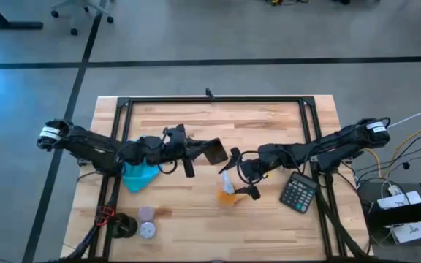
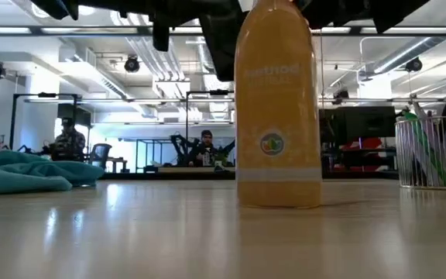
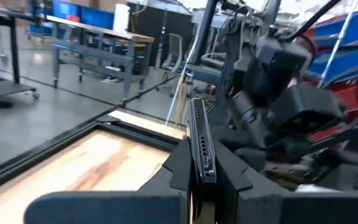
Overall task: Apply microfiber cloth
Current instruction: Spray the front and back of the black cellphone using the orange spray bottle
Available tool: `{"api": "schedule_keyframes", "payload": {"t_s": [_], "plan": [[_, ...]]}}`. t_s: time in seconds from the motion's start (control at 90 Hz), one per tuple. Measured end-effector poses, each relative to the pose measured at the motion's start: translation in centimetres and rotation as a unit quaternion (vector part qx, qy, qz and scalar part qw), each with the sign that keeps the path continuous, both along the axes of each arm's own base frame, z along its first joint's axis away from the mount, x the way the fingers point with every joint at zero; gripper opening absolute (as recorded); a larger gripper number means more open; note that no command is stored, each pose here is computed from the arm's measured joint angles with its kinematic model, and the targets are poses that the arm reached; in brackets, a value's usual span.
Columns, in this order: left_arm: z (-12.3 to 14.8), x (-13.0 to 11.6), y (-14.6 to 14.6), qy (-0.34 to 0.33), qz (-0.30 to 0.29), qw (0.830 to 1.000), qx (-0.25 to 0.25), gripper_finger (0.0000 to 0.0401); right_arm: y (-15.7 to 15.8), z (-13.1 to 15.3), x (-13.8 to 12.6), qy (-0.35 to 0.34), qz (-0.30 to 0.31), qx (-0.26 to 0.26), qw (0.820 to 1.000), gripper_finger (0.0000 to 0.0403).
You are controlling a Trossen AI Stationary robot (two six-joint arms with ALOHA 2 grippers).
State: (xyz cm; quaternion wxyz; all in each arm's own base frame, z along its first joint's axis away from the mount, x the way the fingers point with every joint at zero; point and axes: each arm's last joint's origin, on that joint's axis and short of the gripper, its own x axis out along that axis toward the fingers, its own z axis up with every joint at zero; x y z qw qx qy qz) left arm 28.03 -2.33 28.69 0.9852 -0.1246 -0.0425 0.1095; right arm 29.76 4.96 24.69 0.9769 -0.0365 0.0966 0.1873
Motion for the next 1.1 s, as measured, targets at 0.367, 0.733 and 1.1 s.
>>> {"api": "schedule_keyframes", "payload": {"t_s": [0.367, 0.733, 1.1], "plan": [[0.3, 0.3, 1.1, 0.013, -0.010, 1.000, 0.026, 0.0010, 0.7, 0.0, -0.1, 0.003, -0.031, 0.001, 1.000, 0.0357], [0.3, 0.3, 1.3, 0.016, -0.010, 0.999, 0.050, 0.0010, 1.6, 0.0, -0.3, 0.008, -0.067, 0.013, 0.998, 0.0304], [1.1, 0.3, 2.0, -0.003, -0.002, 0.994, 0.105, 0.0010, 2.2, -0.5, 0.0, 0.023, -0.066, 0.034, 0.997, 0.0206]]}}
